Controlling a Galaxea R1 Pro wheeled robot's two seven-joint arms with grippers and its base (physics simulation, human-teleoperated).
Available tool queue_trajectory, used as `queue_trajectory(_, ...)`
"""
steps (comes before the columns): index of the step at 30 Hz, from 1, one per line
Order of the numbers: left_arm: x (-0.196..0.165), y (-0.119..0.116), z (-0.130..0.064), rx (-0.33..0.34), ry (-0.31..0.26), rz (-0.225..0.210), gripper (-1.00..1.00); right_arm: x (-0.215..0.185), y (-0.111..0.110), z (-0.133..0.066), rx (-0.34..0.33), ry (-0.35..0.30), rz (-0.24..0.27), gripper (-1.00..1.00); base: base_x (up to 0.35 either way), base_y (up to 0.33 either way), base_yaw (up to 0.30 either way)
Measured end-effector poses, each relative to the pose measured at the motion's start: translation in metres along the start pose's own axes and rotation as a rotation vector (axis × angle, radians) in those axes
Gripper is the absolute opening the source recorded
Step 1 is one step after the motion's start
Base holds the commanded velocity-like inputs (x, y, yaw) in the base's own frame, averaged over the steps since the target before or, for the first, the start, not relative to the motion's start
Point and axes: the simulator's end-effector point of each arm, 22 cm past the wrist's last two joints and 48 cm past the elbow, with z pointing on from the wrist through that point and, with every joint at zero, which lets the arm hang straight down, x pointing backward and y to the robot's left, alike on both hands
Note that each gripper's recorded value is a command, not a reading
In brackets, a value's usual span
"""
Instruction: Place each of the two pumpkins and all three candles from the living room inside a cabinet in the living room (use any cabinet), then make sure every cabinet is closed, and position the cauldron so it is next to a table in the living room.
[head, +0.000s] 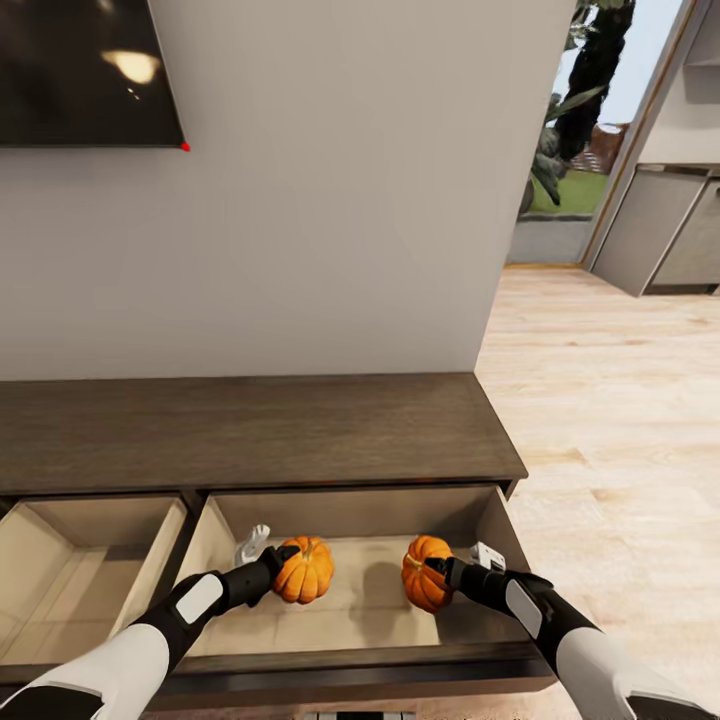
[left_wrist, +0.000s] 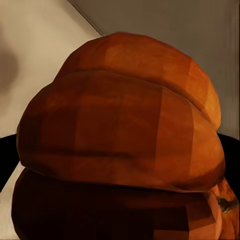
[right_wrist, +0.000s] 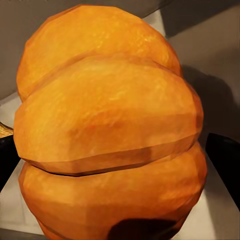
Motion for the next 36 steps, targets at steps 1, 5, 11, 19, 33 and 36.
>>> queue_trajectory(1,0.000,-0.001,0.000,0.001,0.000,0.003,-1.00,-0.001,0.000,0.000,0.000,-0.002,-0.001,-1.00,0.000,0.000,0.009)
queue_trajectory(5,0.000,-0.001,0.001,0.002,0.000,0.006,-1.00,-0.010,0.004,-0.001,-0.004,-0.018,-0.013,-1.00,0.000,0.000,0.090)
queue_trajectory(11,-0.001,-0.001,0.000,0.001,-0.001,0.006,-1.00,-0.011,0.005,0.000,-0.006,-0.021,-0.015,-1.00,0.000,0.000,0.166)
queue_trajectory(19,-0.001,-0.002,0.001,0.002,-0.001,0.006,-1.00,-0.010,0.004,0.000,-0.007,-0.019,-0.012,-1.00,0.000,0.000,0.004)
queue_trajectory(33,0.019,0.010,0.002,-0.050,0.072,0.066,-1.00,0.018,-0.012,0.000,0.017,0.037,0.025,-1.00,0.000,0.000,0.000)
queue_trajectory(36,0.020,0.012,0.002,-0.059,0.075,0.077,-1.00,0.016,-0.011,0.000,0.016,0.032,0.021,-1.00,0.000,0.000,0.000)
